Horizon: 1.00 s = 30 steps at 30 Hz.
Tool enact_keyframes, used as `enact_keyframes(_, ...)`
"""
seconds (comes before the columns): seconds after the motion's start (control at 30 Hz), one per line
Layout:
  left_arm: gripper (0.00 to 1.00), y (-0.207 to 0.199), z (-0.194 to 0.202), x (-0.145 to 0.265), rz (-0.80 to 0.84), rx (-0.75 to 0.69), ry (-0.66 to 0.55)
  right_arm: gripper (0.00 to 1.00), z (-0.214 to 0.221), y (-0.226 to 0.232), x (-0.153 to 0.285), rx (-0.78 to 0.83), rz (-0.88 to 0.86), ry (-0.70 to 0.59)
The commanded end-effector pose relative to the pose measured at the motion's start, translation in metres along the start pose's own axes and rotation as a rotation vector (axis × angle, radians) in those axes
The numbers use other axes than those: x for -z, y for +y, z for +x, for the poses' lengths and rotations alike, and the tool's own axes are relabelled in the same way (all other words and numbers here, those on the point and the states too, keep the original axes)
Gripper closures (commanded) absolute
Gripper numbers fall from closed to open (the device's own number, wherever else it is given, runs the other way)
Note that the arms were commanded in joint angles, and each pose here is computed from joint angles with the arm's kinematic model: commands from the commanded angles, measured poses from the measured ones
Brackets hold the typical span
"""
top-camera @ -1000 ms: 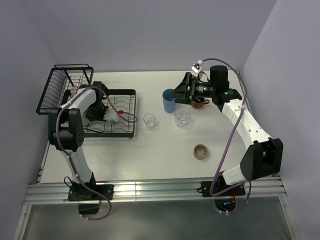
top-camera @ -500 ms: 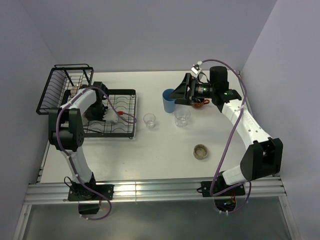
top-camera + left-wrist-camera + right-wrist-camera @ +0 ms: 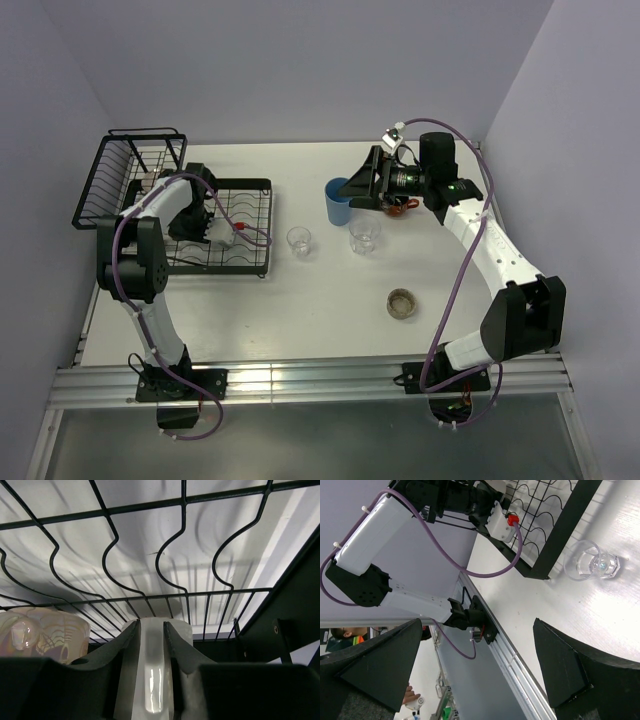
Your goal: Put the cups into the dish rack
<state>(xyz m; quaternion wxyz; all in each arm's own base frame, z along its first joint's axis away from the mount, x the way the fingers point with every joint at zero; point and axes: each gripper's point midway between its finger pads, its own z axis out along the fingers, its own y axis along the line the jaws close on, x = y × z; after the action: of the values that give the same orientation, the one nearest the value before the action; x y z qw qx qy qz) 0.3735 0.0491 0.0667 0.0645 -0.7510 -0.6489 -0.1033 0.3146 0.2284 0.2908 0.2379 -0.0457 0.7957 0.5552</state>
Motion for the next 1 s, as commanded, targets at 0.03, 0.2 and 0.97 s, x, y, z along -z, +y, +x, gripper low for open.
enact_keyframes(0.03,0.67,-0.002,0.007,0.004,0.006,0.000,0.018,0.00,-0.003,0.015,0.005,0.061,-0.039,-0.020)
enact_keyframes(0.2,0.63,0.004,0.006,0.010,-0.020,0.006,0.006,0.00,-0.004,0.017,0.006,0.064,-0.041,-0.022)
enact_keyframes(0.97,0.52,0.045,-0.088,0.106,-0.282,-0.105,-0.140,0.00,-0.007,0.021,0.013,0.125,-0.007,-0.051)
